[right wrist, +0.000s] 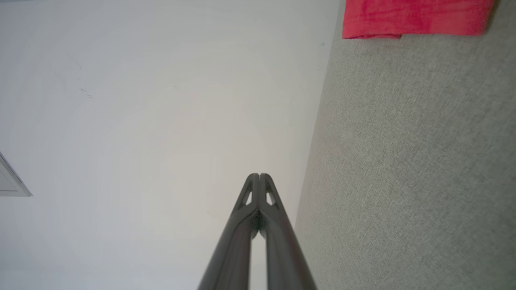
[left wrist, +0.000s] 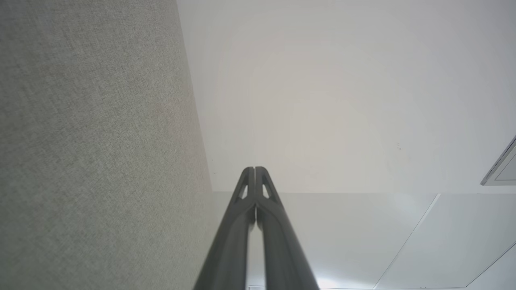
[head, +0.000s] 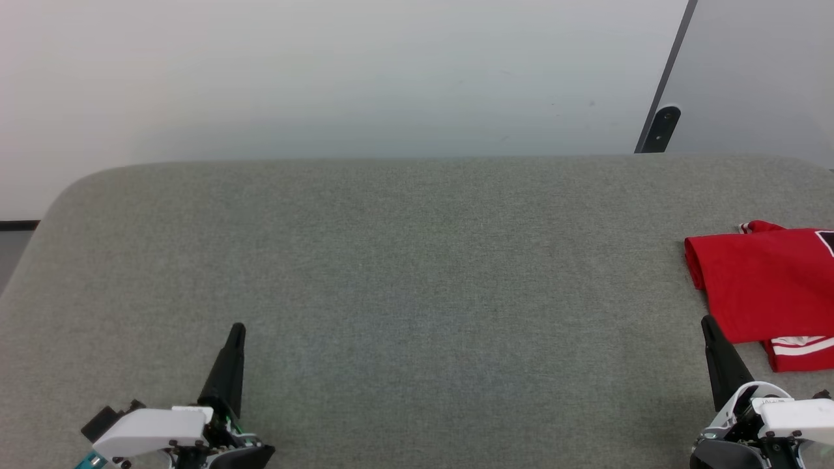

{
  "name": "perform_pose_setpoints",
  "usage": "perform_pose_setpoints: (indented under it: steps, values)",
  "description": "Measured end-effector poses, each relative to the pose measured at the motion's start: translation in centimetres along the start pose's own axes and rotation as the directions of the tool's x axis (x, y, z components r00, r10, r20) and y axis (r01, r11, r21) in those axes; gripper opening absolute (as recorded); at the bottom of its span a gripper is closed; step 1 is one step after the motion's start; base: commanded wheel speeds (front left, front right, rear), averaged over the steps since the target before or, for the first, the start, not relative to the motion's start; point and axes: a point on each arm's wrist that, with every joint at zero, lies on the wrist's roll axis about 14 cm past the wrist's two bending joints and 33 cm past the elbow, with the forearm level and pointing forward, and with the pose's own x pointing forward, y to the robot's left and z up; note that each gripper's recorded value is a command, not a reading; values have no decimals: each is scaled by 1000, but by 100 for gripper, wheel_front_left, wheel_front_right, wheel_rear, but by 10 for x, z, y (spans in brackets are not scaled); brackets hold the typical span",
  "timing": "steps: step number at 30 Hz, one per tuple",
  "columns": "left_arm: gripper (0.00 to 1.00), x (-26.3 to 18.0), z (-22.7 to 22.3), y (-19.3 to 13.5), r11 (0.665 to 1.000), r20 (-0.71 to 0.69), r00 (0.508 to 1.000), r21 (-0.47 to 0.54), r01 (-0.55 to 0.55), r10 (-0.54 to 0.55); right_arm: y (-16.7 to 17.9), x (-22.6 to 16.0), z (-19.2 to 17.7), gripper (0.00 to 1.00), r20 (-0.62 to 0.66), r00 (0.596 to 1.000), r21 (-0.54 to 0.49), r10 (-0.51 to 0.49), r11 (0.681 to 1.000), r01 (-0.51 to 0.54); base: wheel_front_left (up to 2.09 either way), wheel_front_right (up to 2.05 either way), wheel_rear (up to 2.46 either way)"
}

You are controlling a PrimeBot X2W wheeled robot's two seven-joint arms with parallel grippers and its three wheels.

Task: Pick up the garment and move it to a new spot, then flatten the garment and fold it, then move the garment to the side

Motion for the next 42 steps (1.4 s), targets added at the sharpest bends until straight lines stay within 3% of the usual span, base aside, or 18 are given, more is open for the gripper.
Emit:
perform_pose_setpoints:
  steps: [42]
  values:
    - [0,0,0,0,1000,0,1000,0,0,0,0,0,0,0,0,1000,0,0,1000,0,0,0,0]
